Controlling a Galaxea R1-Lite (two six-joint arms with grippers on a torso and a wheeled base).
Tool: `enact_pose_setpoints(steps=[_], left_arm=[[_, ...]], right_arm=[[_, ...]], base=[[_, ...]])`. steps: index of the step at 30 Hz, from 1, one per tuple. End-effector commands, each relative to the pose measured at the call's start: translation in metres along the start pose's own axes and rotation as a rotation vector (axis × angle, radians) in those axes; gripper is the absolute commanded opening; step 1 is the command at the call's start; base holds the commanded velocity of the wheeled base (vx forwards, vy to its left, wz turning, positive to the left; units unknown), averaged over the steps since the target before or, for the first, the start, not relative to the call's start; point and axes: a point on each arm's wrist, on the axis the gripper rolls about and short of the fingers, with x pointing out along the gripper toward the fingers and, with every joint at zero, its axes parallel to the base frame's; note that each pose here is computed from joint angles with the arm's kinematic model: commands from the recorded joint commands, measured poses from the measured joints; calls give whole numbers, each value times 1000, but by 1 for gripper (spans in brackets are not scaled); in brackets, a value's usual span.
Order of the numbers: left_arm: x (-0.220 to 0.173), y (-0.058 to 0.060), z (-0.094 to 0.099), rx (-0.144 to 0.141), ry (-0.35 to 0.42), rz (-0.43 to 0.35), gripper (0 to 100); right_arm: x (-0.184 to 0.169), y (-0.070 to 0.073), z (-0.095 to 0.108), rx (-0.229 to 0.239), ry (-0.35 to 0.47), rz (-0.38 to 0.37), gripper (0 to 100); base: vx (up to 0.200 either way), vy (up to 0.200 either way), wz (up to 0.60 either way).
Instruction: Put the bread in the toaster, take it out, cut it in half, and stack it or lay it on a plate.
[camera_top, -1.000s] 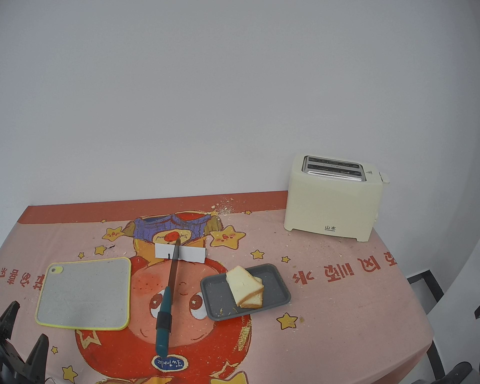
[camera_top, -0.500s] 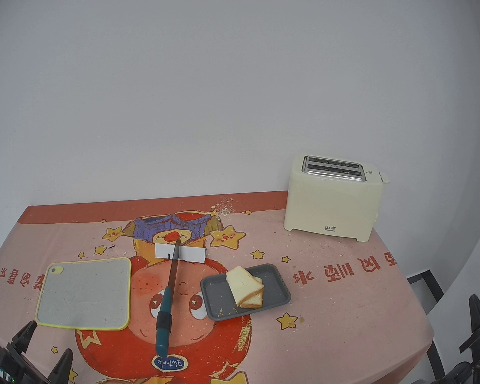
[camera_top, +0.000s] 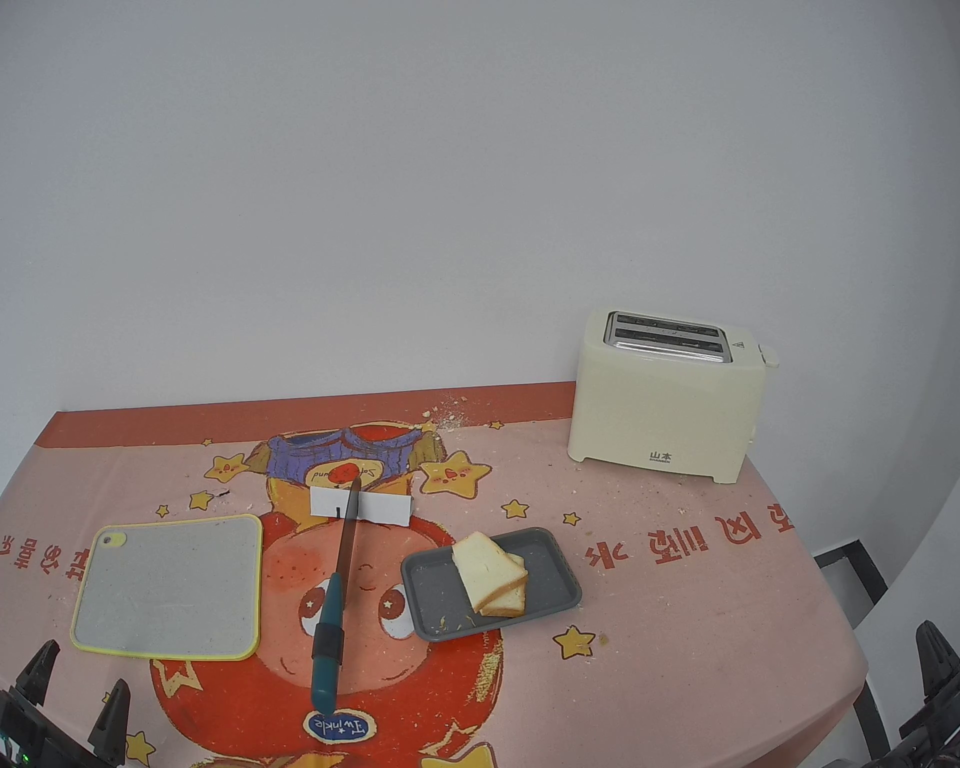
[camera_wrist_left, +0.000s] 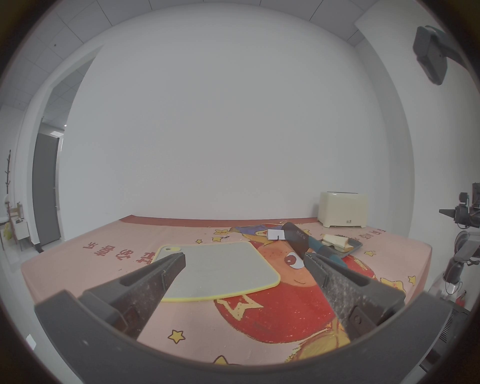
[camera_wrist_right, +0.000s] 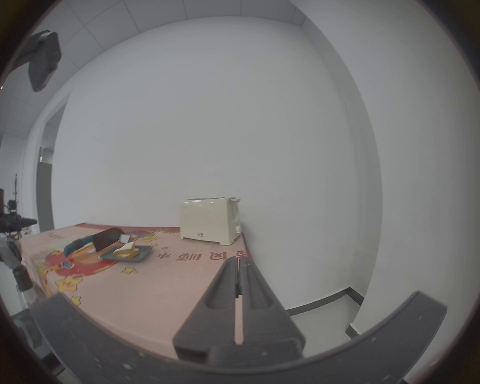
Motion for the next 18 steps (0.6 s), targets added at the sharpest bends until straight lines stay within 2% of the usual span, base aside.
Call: enact_pose_setpoints(steps=[1, 4, 7, 11, 13, 15, 16, 18], left_arm=[[1, 0, -4, -3, 16, 8, 100], [1, 0, -4, -5, 14, 20, 100], [1, 0, -4, -7, 12, 26, 100], [1, 0, -4, -5, 12, 26, 100], [1, 0, -5, 14, 24, 11, 100], [1, -2, -6, 50, 34, -44, 100], [1, -2, -6, 58, 36, -71, 100], [1, -2, -6, 64, 36, -75, 100]], right_arm=[[0, 2, -4, 3, -3, -102, 0], [-1, 1, -4, -6, -9, -75, 0], [-5, 2, -5, -29, -68, -21, 0], [-5, 2, -5, -27, -68, -23, 0], [-5, 2, -6, -29, -66, -23, 0], [-5, 2, -6, -29, -66, -23, 0], [-5, 2, -6, -29, -66, -24, 0], [-5, 2, -6, -27, -66, -26, 0]], base=[[0, 0, 0], [0, 0, 0], [0, 0, 0], [0, 0, 0], [0, 0, 0], [0, 0, 0], [0, 0, 0], [0, 0, 0]])
